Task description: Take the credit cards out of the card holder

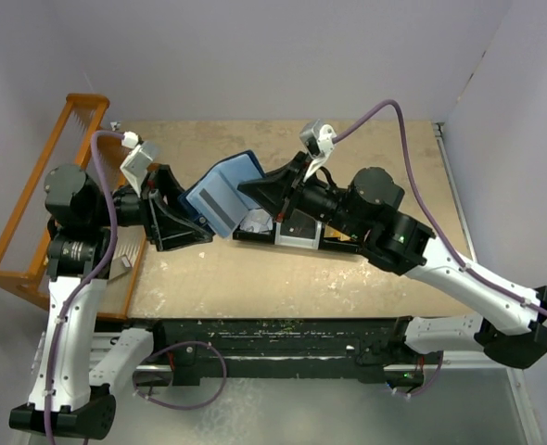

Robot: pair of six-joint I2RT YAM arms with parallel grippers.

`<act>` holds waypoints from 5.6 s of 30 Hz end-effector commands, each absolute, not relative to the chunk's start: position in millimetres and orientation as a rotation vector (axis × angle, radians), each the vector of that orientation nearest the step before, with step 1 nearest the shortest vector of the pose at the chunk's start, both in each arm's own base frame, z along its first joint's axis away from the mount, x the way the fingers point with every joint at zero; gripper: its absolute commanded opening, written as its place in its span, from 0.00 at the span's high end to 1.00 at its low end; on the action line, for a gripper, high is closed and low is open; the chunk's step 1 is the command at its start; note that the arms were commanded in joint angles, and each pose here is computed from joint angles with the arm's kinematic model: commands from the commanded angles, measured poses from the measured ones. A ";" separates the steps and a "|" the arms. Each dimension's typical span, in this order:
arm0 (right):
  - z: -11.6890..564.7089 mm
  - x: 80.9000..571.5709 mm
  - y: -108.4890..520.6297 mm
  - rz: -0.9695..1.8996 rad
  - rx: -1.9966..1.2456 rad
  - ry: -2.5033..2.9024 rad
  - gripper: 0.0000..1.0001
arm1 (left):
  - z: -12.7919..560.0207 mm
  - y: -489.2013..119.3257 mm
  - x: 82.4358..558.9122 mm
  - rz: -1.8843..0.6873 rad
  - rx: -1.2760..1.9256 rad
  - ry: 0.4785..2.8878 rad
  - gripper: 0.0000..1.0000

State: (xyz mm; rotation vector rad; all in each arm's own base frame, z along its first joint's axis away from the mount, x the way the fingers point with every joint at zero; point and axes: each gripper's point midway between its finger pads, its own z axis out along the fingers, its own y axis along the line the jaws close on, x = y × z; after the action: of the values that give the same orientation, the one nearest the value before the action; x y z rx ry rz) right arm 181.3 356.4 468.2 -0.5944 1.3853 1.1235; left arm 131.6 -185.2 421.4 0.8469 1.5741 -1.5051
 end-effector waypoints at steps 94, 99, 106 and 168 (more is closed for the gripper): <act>434.1 201.6 305.4 1.100 -0.498 1.480 0.14 | 433.2 -182.4 110.3 -1.666 0.934 1.610 1.00; 442.8 183.0 303.9 1.201 -0.562 1.430 0.19 | 436.2 -181.4 103.6 -1.700 0.965 1.591 1.00; 453.9 135.8 343.4 1.576 -0.800 1.316 0.44 | 436.5 -180.2 99.4 -1.732 0.996 1.571 0.94; 461.3 101.3 330.7 1.613 -0.997 1.506 1.00 | 416.4 -186.2 156.5 -1.602 0.819 1.669 0.45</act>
State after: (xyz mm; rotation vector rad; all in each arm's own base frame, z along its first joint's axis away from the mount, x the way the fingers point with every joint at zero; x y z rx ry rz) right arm 123.4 336.1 438.5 -0.8924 1.6255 1.5484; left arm 164.8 -186.6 405.3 0.7414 1.7323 -1.6201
